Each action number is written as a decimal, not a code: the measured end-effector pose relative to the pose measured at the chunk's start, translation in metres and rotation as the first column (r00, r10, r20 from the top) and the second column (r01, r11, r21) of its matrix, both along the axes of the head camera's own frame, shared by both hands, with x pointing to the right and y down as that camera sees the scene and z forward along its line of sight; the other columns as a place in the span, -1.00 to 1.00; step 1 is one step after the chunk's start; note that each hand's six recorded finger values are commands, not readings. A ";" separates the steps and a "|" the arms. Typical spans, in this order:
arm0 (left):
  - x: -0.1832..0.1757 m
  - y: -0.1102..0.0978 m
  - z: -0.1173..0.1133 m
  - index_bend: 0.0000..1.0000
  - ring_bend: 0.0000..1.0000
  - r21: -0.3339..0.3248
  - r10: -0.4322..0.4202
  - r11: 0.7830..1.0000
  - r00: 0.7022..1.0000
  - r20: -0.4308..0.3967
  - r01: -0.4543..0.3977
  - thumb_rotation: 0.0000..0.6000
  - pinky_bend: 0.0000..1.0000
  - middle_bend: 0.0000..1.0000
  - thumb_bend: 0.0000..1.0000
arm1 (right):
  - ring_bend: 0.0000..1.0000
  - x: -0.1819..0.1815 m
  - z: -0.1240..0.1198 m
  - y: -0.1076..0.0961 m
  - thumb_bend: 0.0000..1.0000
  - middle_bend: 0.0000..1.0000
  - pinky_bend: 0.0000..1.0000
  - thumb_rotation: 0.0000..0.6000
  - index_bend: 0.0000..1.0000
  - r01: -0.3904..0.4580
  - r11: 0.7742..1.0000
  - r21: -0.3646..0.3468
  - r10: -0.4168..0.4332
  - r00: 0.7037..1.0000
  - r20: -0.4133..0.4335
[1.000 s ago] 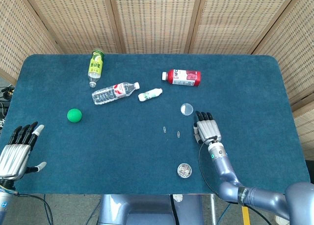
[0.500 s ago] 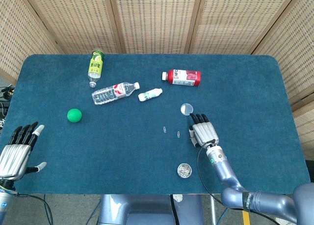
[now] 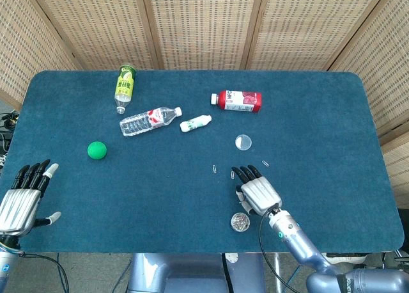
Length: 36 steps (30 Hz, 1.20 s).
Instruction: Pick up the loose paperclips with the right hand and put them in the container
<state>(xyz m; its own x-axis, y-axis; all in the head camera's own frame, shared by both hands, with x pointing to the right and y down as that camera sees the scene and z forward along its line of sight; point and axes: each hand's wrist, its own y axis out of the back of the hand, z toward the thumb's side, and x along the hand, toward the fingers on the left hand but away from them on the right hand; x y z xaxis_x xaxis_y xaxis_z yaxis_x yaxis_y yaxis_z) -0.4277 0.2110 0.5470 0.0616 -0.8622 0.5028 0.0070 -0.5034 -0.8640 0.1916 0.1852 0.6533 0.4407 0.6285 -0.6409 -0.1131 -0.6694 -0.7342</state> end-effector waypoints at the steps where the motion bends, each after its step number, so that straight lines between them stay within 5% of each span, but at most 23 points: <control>1: 0.000 0.000 0.000 -1.00 -1.00 0.000 0.001 1.000 1.000 0.000 -0.001 1.00 -1.00 -1.00 -1.00 | -1.00 0.002 -0.003 0.005 -0.13 -0.98 -1.00 1.00 0.26 0.016 1.000 -0.005 -0.016 1.000 -0.001; 12: 0.001 0.001 0.000 -1.00 -1.00 -0.001 0.004 1.000 1.000 0.000 -0.004 1.00 -1.00 -1.00 -1.00 | -1.00 0.003 -0.015 0.039 -0.13 -0.98 -1.00 1.00 0.26 0.079 0.995 -0.057 -0.077 0.997 0.030; 36: 0.000 -0.001 0.001 -1.00 -1.00 -0.005 -0.003 1.000 1.000 -0.001 0.003 1.00 -1.00 -1.00 -1.00 | -1.00 -0.012 0.017 0.049 -0.14 -0.98 -1.00 1.00 0.26 0.098 0.991 -0.091 -0.098 0.995 0.003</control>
